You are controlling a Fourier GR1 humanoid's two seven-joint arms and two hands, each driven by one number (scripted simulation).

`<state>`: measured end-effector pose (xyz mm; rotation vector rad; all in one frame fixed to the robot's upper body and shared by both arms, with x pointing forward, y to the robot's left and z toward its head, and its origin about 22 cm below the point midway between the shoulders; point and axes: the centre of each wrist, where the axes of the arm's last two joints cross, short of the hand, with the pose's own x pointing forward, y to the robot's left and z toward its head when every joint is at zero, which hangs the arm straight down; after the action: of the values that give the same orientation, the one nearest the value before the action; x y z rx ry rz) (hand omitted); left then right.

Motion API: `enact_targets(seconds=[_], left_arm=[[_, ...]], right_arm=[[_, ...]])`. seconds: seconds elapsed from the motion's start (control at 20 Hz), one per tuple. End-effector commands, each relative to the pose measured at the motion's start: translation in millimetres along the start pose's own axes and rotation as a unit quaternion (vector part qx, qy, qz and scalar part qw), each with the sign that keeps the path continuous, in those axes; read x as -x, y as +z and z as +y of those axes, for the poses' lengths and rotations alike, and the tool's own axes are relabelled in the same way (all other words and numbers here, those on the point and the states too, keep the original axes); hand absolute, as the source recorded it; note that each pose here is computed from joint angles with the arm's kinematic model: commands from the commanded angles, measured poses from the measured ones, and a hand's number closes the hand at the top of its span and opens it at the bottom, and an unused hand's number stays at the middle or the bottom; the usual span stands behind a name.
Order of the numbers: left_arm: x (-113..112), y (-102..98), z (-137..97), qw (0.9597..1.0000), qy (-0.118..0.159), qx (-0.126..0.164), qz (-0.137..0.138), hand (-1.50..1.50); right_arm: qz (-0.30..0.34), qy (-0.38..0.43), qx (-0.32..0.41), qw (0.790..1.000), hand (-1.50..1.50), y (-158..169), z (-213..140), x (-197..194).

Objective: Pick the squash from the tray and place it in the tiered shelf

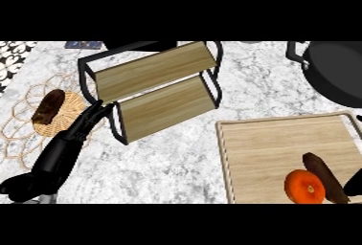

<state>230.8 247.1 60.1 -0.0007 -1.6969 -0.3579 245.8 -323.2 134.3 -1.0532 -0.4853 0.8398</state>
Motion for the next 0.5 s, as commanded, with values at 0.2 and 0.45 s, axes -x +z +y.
enact_targets(seconds=[0.2, 0.45], left_arm=[[65, 19, -4, 0.9854, -0.005, -0.008, 0.17, 0.0], [65, 17, 1, 0.9851, -0.008, -0.019, 0.171, 0.0]], right_arm=[[0.079, 0.053, -0.059, 0.994, -1.5, 15, 23, -47], [0.115, 0.068, -0.082, 0.988, -1.5, 5, 46, -60]])
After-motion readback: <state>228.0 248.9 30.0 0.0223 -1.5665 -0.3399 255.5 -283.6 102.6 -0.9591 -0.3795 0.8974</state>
